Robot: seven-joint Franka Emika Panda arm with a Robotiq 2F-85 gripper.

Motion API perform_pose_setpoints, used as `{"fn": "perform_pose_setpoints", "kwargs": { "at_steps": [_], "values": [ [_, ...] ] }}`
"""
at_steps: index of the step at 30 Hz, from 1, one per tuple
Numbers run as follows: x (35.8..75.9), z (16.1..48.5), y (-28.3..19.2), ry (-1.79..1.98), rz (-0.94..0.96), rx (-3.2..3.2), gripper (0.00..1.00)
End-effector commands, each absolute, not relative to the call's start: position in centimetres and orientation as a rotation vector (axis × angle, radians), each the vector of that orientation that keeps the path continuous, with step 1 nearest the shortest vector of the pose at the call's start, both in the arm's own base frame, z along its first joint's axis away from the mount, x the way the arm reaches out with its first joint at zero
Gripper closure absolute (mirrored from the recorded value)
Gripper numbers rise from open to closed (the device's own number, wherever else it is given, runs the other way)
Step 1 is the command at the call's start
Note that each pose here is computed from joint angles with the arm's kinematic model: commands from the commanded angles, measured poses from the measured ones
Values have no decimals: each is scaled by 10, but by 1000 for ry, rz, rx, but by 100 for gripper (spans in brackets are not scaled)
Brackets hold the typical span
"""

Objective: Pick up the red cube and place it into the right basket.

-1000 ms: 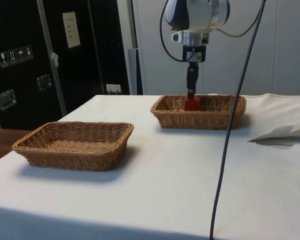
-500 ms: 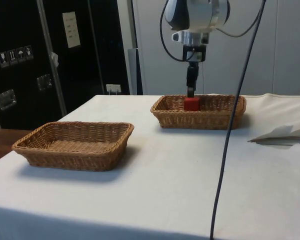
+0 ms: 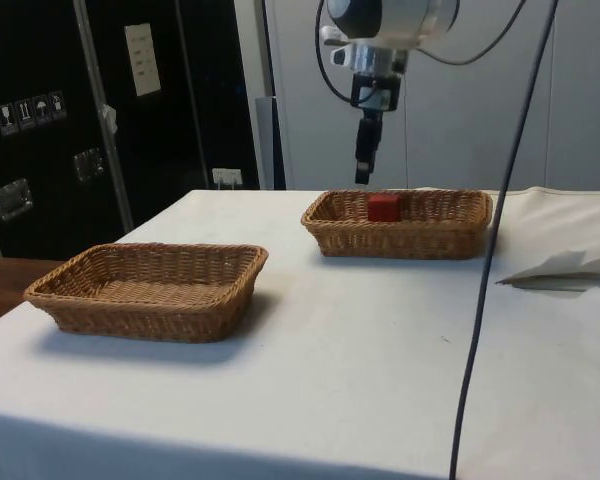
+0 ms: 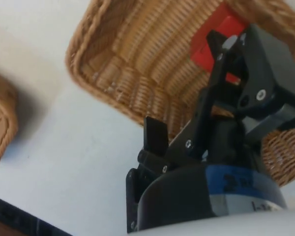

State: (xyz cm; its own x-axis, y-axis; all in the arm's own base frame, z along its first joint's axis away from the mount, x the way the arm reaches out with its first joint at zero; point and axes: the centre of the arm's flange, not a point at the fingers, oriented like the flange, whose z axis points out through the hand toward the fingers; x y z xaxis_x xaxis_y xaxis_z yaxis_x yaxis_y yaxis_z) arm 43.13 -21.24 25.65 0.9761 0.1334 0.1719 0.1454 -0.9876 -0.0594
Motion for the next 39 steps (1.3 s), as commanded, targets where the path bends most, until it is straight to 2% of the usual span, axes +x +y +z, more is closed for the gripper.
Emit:
{"fn": "perform_pose_setpoints", "kwargs": {
  "at_steps": [1,14,39],
  "values": [
    [435,259,-204,-217,-262,-3067,0],
    [448,283,-167,-257,-328,-3064,0],
    [487,303,-107,-260,-407,-3048,0]
  ]
}}
